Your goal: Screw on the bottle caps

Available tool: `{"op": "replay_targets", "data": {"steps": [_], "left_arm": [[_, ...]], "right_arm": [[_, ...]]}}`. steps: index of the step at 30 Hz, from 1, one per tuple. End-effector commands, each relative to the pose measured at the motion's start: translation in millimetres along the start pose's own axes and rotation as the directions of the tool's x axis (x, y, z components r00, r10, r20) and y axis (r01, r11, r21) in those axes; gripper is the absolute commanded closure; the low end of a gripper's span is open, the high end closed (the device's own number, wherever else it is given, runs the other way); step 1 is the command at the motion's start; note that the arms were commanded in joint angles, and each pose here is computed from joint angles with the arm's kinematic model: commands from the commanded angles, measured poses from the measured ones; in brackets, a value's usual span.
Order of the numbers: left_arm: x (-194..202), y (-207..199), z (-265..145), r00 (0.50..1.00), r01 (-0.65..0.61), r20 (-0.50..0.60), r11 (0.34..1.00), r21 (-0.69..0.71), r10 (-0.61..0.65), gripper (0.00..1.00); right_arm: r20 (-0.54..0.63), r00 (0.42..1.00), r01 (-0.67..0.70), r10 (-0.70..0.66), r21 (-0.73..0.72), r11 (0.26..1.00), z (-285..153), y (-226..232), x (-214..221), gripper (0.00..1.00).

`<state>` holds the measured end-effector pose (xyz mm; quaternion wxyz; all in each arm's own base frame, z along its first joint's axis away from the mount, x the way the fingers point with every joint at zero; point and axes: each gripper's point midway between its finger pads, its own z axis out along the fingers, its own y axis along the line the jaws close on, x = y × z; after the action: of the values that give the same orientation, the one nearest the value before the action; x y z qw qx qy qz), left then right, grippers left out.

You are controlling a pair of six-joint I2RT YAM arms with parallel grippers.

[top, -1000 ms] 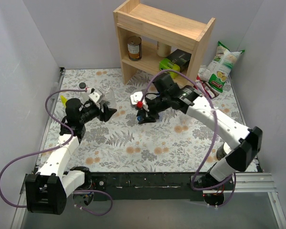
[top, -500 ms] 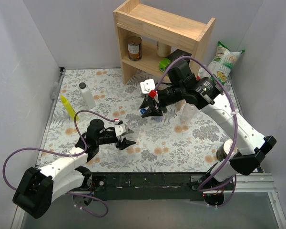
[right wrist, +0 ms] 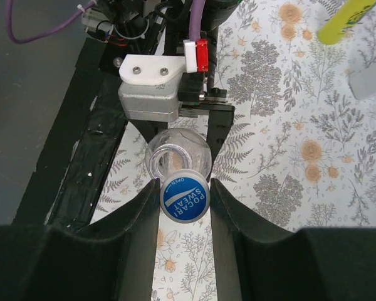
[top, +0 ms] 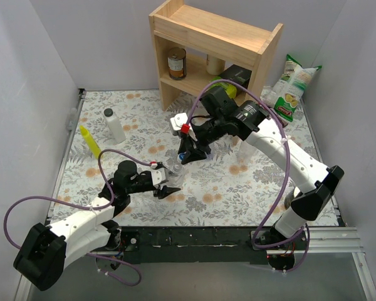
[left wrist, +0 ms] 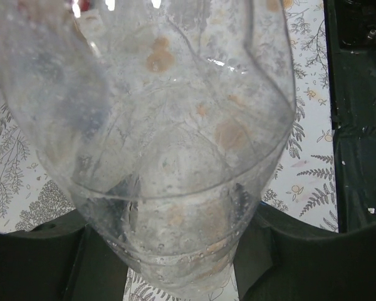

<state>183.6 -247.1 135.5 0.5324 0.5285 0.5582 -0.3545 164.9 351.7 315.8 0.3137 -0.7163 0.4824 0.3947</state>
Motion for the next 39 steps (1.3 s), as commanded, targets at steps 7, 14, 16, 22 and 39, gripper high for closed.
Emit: {"op": "replay_targets", "data": {"steps": [7,14,16,22,39], "left_arm": [[-11.3,6.2,-2.3,0.998,-0.018,0.051,0.998,-0.059,0.021,1.0],[-17.1,8.8,-1.1,0.997,-0.041,0.066,0.997,-0.063,0.045,1.0],[-18.4,9.0,-0.9,0.996,-0.044,0.071,0.997,-0.061,0.049,1.0],[-20.1,9.2,-1.3,0.996,-0.049,0.073,0.997,-0.063,0.053,1.0],[-27.4,13.0,-0.1,0.992,-0.089,0.087,0.994,-0.065,0.095,1.0]], "right_arm": [[0.015,0.999,0.039,-0.038,-0.099,0.994,12.6,18.9,-6.9,0.7],[0.014,0.999,0.046,-0.045,-0.109,0.993,20.8,19.9,-3.8,0.69],[0.015,0.999,0.049,-0.047,-0.109,0.993,22.6,20.0,-3.0,0.69],[0.005,0.995,0.096,-0.095,-0.073,0.993,24.8,13.6,1.2,0.69],[-0.043,0.989,0.139,-0.144,-0.105,0.985,27.3,16.7,16.7,0.67]]}}
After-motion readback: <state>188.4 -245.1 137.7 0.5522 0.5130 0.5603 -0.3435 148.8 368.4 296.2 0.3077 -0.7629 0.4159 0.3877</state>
